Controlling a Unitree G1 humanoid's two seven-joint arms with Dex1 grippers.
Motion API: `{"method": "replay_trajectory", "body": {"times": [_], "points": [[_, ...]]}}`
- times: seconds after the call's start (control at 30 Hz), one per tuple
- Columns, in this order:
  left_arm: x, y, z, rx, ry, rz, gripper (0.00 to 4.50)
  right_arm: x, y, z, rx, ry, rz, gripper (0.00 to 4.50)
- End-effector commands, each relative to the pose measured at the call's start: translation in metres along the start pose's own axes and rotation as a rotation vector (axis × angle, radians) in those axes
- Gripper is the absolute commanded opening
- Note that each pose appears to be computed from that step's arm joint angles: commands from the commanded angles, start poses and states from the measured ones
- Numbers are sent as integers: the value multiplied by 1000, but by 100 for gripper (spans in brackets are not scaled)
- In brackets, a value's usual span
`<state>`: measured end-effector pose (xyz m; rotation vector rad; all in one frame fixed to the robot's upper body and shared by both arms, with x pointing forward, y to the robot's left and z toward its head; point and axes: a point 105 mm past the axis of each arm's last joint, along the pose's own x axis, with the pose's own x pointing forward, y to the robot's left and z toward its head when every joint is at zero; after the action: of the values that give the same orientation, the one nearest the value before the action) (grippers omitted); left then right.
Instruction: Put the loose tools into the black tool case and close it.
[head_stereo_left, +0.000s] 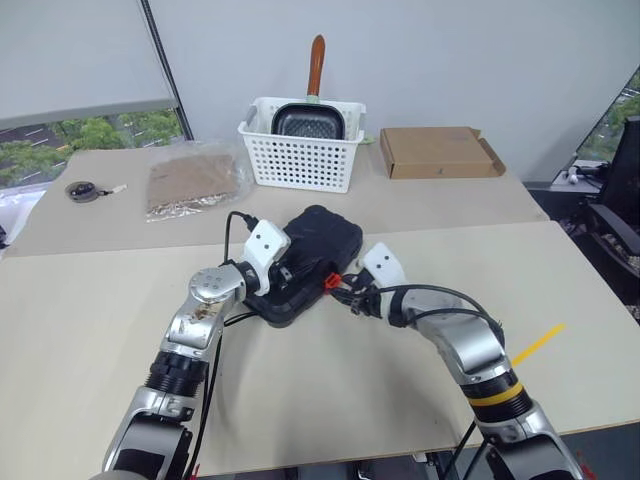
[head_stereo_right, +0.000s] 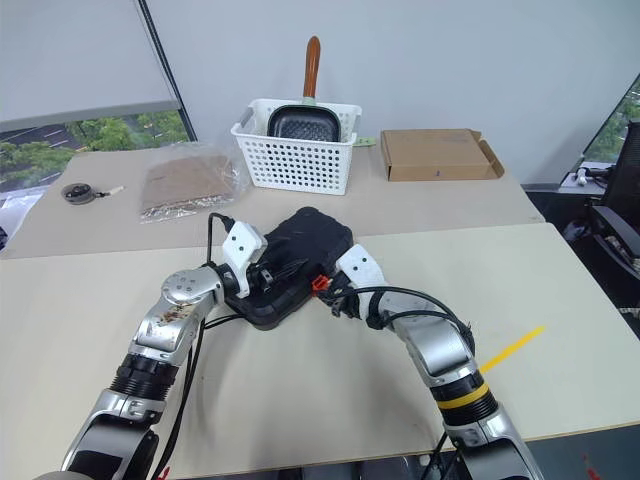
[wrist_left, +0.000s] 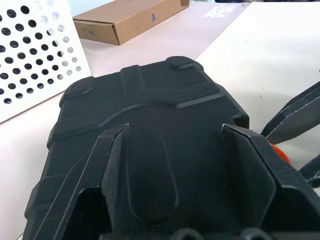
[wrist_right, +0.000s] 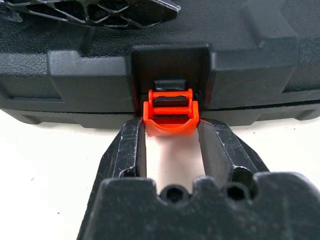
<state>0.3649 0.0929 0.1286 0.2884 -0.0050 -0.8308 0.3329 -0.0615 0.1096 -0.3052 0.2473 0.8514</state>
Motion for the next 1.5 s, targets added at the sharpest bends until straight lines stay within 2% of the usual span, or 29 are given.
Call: {"method": "replay_trajectory", "body": {"times": [0.03,0.47,0.77,1.0,1.37,1.43,1.5], "points": [[-7,-6,-46,-75,155,-3,316,-8,-1,32,-70,-96,-5,124],[-8,-7,-47,-74,159,-12,316,-2,-2,46,-74,-137,-3,124],[-9,-7,-48,-74,164,-8,316,8,4,45,-55,-158,-4,124],[-9,-7,-49,-79,163,-7,316,10,9,53,-62,-234,-15,124],[-10,-8,-49,-84,165,-7,316,22,20,28,-45,-309,-68,124],[-10,-8,-49,-84,165,-6,316,23,20,25,-39,-308,-70,225],[-10,-8,-50,-86,166,-5,316,22,19,23,-46,-310,-76,281]]}}
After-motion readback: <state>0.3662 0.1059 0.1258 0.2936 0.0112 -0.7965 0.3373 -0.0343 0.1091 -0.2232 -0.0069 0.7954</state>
